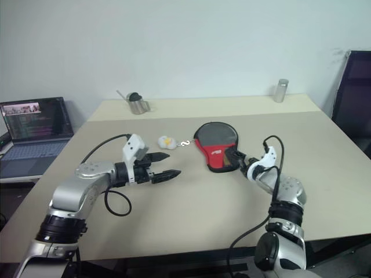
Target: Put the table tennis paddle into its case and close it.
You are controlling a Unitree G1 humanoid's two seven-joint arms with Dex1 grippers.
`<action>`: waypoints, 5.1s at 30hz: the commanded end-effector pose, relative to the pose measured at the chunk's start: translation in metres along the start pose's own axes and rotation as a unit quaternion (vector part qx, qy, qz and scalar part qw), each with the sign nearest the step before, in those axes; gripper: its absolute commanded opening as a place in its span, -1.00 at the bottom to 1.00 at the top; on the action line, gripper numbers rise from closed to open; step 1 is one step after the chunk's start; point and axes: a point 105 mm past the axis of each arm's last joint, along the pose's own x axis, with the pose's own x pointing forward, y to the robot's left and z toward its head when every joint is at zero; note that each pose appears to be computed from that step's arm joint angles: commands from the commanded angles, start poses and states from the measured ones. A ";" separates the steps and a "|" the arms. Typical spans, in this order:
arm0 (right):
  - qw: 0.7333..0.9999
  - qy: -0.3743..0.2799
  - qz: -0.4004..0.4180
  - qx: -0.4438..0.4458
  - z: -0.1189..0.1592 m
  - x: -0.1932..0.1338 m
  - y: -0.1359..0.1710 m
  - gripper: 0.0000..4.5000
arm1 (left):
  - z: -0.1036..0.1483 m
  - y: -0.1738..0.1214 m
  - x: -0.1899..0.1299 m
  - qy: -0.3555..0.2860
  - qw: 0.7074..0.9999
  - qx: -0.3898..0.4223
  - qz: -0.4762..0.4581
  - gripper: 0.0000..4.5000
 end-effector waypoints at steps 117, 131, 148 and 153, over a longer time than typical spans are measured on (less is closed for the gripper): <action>0.810 0.067 0.052 -0.580 -0.066 -0.024 -0.010 0.99 | 0.006 0.032 0.050 0.006 0.998 0.029 0.057 1.00; 0.803 0.047 0.114 -0.583 -0.077 -0.014 0.018 0.99 | -0.017 0.025 0.092 0.069 0.992 -0.030 0.102 1.00; 0.802 0.046 0.095 -0.588 -0.079 -0.017 0.011 0.99 | -0.055 0.038 0.095 0.152 0.962 -0.070 0.214 1.00; 0.801 0.044 0.089 -0.591 -0.077 -0.017 0.010 1.00 | -0.068 0.038 0.092 0.174 0.955 -0.077 0.227 0.83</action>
